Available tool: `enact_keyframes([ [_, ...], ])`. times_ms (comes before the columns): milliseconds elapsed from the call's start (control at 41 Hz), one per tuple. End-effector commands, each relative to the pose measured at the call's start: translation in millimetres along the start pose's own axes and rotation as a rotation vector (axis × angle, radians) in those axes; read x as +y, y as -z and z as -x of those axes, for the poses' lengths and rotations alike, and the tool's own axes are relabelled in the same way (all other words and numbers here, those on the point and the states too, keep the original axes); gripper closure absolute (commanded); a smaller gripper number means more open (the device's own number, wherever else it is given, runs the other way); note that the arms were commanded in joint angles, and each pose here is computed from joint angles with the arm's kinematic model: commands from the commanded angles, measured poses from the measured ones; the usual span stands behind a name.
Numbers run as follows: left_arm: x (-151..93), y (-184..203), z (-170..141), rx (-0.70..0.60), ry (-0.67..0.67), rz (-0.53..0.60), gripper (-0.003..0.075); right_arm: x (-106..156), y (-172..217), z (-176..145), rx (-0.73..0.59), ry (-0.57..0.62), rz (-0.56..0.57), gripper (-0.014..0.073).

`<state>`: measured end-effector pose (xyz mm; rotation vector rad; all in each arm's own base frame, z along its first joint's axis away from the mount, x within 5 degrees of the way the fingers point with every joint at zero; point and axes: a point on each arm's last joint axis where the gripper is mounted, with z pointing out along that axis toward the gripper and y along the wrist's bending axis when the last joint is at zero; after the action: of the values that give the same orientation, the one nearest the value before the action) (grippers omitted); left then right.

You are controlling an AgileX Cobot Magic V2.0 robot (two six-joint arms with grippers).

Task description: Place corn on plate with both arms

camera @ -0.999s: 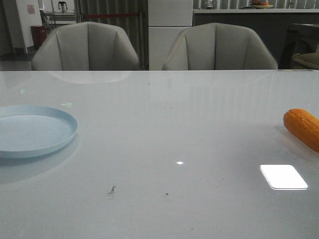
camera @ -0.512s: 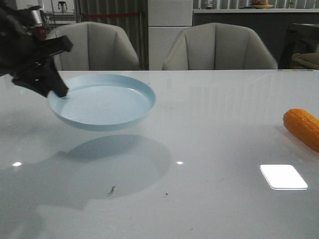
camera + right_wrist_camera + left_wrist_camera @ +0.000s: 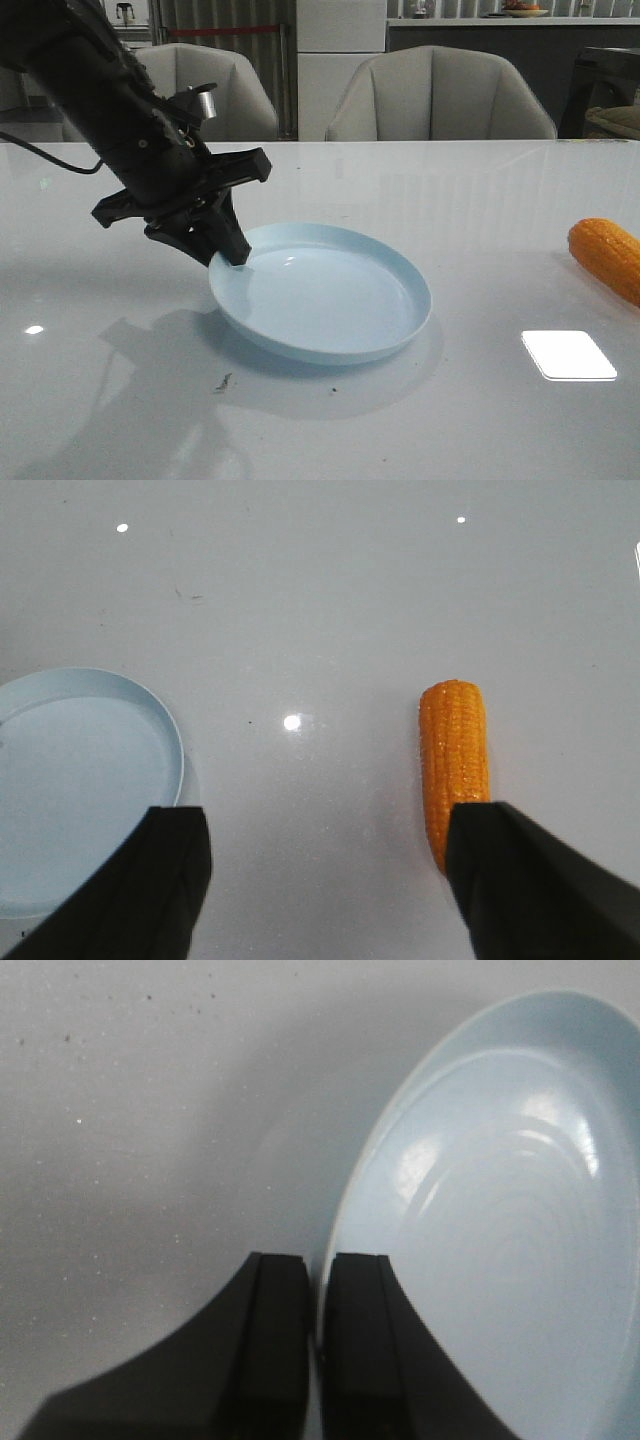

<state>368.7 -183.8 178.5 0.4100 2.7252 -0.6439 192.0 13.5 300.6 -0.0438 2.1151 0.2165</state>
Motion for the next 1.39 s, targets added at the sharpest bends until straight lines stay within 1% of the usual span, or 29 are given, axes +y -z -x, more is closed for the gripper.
enact_keyframes([
  [0, -19, 29, 20, -0.132, -0.016, -0.036, 0.0395, 1, 7, 17, -0.09, 0.0, -0.011, 0.0004],
  [24, -20, 31, 22, -0.14, -0.019, -0.037, 0.0349, 1, 7, 17, -0.09, 0.0, -0.011, 0.0004],
  [49, -21, 32, 24, -0.148, -0.022, -0.038, 0.0327, 1, 7, 17, -0.09, 0.0, -0.011, 0.0004],
  [97, -23, 36, 29, -0.167, -0.029, -0.041, 0.0259, 1, 7, 17, -0.09, 0.0, -0.011, 0.0004],
  [146, -26, 40, 34, -0.185, -0.038, -0.045, 0.0232, 1, 7, 17, -0.09, 0.0, -0.011, 0.0004],
  [244, -31, 48, 41, -0.191, -0.07, -0.051, 0.0232, 1, 7, 16, -0.088, 0.0, -0.01, 0.0004],
  [317, -35, 57, 46, -0.175, -0.124, -0.042, 0.0232, 1, 7, 15, -0.077, 0.0, -0.005, 0.0004],
  [390, -37, 67, 50, -0.139, -0.2, -0.003, 0.0232, 0, 4, 14, -0.056, -0.003, -0.005, 0.0004],
  [487, -35, 85, 55, -0.071, -0.302, 0.079, 0.0232, -8, -5, 12, -0.026, -0.027, -0.032, 0.0004],
  [585, -31, 106, 64, -0.065, -0.334, 0.122, 0.0232, -21, -19, 14, 0.017, -0.063, -0.072, 0.0004],
  [658, -28, 127, 71, -0.125, -0.333, 0.158, 0.0232, -32, -30, 18, 0.053, -0.088, -0.096, 0.0004],
  [780, -18, 168, 82, -0.318, -0.219, 0.213, 0.0232, -47, -50, 31, 0.123, -0.113, -0.103, 0.0004],
  [853, -12, 197, 84, -0.425, -0.182, 0.254, 0.0232, -52, -64, 40, 0.161, -0.107, -0.095, 0.0004],
  [1023, -4, 266, 74, -0.604, -0.205, 0.402, 0.0232, -66, -102, 57, 0.243, -0.063, -0.089, 0.0004],
  [1096, -3, 297, 67, -0.7, -0.207, 0.443, 0.0232, -72, -122, 63, 0.279, -0.064, -0.077, 0.0004],
  [1145, -3, 314, 62, -0.761, -0.202, 0.461, 0.0232, -76, -135, 61, 0.316, -0.071, -0.067, 0.0004],
  [1194, -1, 326, 56, -0.811, -0.195, 0.477, 0.0232, -80, -148, 60, 0.346, -0.078, -0.059, 0.0004],
  [1242, -1, 332, 48, -0.835, -0.191, 0.487, 0.0232, -82, -156, 58, 0.369, -0.082, -0.051, 0.0004],
  [1364, 9, 329, 22, -0.851, -0.168, 0.513, 0.0232, -87, -174, 51, 0.416, -0.094, -0.042, 0.0004],
])
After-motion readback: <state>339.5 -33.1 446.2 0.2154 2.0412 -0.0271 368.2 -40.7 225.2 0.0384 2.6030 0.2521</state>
